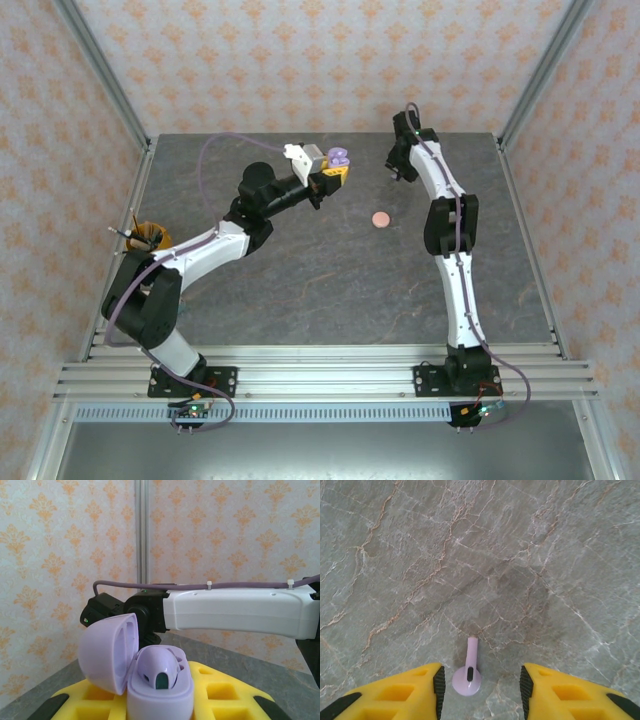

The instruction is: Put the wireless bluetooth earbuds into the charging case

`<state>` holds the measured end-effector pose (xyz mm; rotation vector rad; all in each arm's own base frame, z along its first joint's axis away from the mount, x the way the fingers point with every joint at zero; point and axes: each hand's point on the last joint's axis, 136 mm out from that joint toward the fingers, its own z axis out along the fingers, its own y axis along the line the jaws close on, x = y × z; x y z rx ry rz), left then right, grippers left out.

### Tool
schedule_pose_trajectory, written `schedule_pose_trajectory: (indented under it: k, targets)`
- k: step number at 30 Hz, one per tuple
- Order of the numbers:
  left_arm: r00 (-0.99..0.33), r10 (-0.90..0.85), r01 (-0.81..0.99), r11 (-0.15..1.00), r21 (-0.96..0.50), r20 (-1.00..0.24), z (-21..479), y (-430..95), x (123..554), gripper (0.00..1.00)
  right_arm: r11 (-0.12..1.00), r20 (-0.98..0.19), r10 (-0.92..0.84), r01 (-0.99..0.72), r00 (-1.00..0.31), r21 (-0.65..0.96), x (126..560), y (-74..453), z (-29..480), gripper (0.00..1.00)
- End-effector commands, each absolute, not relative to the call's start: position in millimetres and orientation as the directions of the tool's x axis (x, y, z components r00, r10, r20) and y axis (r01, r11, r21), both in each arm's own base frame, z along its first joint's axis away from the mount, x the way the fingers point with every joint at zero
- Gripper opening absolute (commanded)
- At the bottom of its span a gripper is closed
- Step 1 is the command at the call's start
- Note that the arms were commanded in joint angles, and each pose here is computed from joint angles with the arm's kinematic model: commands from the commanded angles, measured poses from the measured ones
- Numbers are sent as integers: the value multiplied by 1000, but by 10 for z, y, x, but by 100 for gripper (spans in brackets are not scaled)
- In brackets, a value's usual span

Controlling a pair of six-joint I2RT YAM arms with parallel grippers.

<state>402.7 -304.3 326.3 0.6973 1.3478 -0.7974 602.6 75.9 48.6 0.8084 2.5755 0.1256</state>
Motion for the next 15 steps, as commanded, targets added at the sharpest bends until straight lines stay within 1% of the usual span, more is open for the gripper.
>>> schedule_pose_trajectory:
  k: [1, 8, 15]
  targets:
    - [126, -156, 837, 547, 21, -980, 3564, -3036, 4029, 0, 838, -399, 545, 498, -737, 224, 6095, 836, 520, 44]
    - [115, -171, 832, 555, 1, -979, 3532, -2987, 4084, 0, 863, -386, 503, 470, -773, 183, 6026, 925, 389, 39]
    - [112, -180, 830, 558, -8, -977, 3533, -2962, 4081, 0, 875, -369, 482, 461, -795, 150, 5970, 946, 263, 39]
